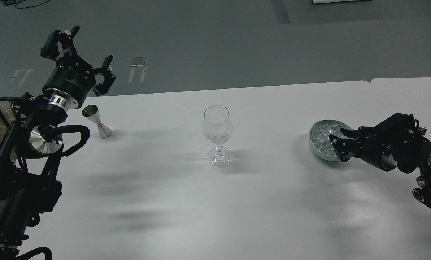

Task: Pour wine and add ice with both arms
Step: 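Close the right gripper on ice cubes inside the bowl, then lift the ice with the right gripper over toward the wine glass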

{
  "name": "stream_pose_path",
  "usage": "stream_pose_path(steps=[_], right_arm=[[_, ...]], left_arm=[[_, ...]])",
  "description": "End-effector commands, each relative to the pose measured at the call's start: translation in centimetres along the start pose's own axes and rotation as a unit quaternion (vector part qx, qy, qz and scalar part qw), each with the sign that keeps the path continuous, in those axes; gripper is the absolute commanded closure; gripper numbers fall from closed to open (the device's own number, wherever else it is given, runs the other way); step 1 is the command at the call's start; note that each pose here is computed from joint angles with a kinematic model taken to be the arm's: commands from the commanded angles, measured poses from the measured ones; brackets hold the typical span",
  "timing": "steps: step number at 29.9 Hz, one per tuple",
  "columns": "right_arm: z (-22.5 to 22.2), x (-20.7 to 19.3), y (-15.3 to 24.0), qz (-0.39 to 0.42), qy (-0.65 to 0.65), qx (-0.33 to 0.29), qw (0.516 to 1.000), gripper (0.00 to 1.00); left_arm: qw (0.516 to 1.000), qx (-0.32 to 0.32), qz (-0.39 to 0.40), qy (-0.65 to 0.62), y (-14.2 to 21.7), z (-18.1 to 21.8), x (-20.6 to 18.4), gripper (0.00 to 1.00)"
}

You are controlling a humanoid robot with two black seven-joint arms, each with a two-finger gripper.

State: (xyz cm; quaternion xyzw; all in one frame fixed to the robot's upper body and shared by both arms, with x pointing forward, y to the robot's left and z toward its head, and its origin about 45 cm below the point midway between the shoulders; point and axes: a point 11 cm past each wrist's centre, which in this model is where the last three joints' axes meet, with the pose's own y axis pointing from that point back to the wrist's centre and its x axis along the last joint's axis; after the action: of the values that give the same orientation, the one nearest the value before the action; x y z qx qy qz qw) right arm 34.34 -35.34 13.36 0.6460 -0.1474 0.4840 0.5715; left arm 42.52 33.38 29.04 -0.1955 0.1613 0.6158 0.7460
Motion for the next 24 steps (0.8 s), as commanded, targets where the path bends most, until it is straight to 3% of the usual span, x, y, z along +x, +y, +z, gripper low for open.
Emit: stream_pose_path(steps=[1,6,14,19,24], right_arm=[[0.1,0.0,0.0,0.0,0.001,-0.001,1.0,0.72],[0.0,0.3,0.0,0.002,0.002,0.001,1.0,0.9],[0.4,1.1,0.3,0.016,0.0,-0.001,1.0,0.9],[2.3,3.6,2.0,0.051,-0.001,-0.019,0.999,0.91],[1.3,6.2,3.5,0.084,-0.019,0.007,0.996,0.91]], left_arm=[[1.0,0.0,0.0,0.001,0.0,-0.1,0.0,0.02],[1.0,0.0,0.001,-0.001,0.0,0.0,0.0,0.02],[1.0,0.0,0.002,-0.002,0.0,0.1,0.1,0.02],[1.0,0.0,0.003,-0.007,0.1,0.5,0.3,0.02],[1.0,0.001,0.002,-0.007,0.0,0.4,0.2,0.02]])
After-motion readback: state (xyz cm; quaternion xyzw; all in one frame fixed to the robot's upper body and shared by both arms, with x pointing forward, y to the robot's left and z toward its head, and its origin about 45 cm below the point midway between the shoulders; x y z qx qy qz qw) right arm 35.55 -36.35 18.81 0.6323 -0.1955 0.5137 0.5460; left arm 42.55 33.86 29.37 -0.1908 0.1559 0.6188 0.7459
